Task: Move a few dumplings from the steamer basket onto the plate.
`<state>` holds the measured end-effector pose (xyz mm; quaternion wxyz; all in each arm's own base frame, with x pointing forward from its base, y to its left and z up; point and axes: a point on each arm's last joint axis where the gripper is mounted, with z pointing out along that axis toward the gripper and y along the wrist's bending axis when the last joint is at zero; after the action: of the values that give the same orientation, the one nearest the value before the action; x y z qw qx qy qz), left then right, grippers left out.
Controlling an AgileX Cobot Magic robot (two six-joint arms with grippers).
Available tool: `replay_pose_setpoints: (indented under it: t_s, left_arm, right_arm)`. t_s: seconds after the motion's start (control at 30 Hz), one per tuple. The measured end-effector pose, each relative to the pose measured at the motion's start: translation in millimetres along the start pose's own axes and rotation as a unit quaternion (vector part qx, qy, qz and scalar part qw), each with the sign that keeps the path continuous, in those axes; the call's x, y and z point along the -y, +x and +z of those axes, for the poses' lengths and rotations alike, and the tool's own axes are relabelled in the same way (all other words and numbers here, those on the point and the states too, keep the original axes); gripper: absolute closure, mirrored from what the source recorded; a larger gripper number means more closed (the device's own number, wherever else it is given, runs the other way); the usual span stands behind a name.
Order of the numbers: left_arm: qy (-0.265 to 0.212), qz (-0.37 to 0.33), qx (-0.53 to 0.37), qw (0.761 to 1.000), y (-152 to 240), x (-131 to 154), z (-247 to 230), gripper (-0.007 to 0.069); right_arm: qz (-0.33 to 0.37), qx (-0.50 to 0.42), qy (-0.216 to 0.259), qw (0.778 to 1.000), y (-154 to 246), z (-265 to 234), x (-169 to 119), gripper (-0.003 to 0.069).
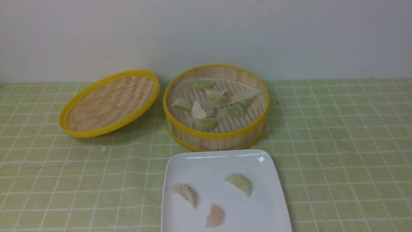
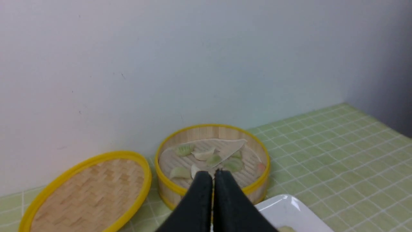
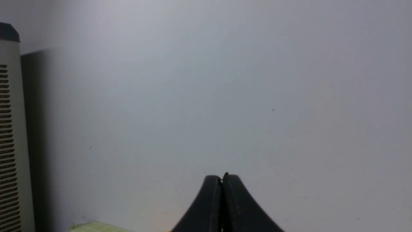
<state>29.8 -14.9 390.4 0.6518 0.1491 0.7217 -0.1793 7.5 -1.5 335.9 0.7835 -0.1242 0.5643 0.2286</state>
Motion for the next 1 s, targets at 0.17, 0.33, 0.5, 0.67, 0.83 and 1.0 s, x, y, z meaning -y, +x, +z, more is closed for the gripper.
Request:
replay_pose_setpoints:
  t_s: [0.17,0.33,0.5,0.67,0.83,1.0]
  left_arm:
    - [0.001,0.0,0.012,1.0,10.9,-0.8,-10.0,0.0631]
    - [-0.004,0.012,0.013,1.0,11.6,-1.7,-11.1,0.0631]
    - [-0.012,0.023,0.007,1.0,16.9,-3.5,-7.5,0.0631]
    - [-0.06,0.014,0.015,0.998,52.2,-7.8,3.3,0.0631]
    - [-0.134,0.005,0.026,0.991,105.4,-17.1,15.3,0.0631]
    - [-0.199,-0.015,0.003,0.98,168.9,-29.8,27.9,0.0631]
  right_arm:
    - [0.0,0.0,0.0,1.0,0.0,0.0,0.0,0.0673]
    - [0.0,-0.001,0.0,1.0,0.2,0.0,0.1,0.0673]
    - [0.0,-0.001,0.0,1.0,0.2,0.0,0.1,0.0673]
    - [0.0,-0.001,0.0,1.0,0.2,0.0,0.1,0.0673]
    - [0.0,-0.001,0.0,1.0,0.2,0.0,0.1,0.0673]
    - [0.0,-0.002,0.001,1.0,0.3,0.0,0.1,0.0673]
